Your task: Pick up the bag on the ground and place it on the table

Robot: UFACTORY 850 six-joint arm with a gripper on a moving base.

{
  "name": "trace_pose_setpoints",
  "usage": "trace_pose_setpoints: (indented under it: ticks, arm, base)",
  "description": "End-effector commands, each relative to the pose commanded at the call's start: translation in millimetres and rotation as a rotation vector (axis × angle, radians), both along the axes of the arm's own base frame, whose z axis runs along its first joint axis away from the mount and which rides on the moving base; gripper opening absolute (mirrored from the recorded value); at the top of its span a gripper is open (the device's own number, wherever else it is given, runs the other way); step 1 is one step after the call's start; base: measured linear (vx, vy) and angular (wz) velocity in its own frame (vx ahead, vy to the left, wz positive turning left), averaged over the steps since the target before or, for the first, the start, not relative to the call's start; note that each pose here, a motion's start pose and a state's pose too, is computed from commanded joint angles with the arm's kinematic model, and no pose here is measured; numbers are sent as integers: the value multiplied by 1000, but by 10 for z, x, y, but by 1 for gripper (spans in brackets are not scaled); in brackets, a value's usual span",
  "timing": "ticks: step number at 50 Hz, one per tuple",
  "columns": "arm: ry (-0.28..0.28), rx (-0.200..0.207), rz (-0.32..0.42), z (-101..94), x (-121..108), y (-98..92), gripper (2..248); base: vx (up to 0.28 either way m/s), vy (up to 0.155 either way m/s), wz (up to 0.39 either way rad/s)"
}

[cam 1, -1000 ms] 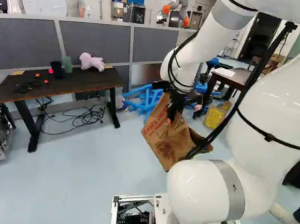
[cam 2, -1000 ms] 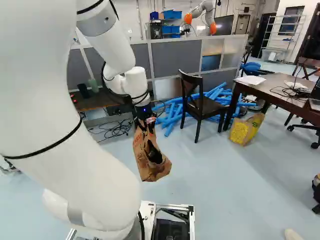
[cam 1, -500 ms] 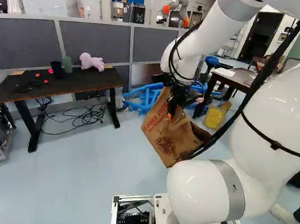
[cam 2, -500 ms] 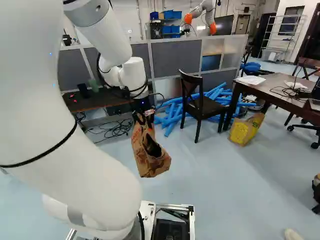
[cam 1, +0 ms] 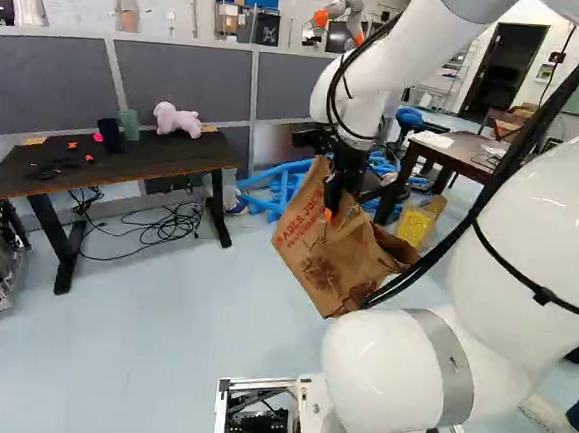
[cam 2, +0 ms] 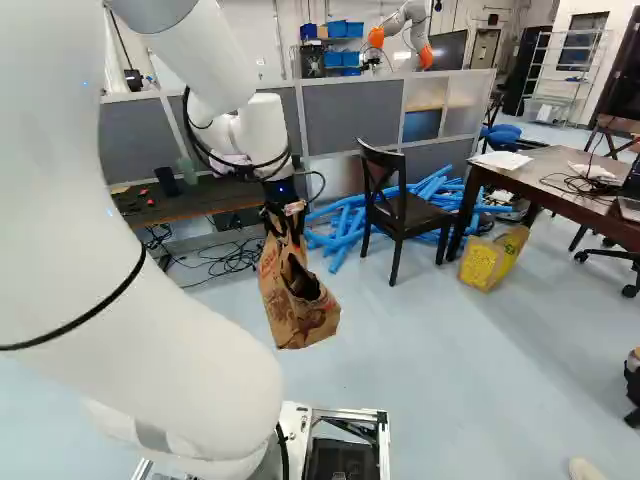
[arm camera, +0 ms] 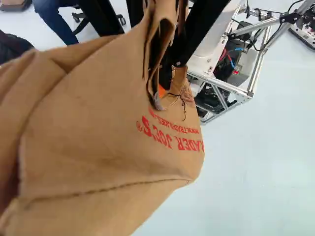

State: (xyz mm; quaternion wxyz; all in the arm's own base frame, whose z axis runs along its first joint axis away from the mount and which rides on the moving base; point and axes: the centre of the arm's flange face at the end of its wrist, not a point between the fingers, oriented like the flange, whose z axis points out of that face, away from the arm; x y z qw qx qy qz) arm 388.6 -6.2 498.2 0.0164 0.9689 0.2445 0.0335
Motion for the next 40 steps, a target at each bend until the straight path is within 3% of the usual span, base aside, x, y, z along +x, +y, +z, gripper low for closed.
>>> trace_pose_setpoints:
  ticks: [40]
  arm:
    - [17, 14, 7, 607, -78, 88, 23]
  base:
    - [0, 0, 0]
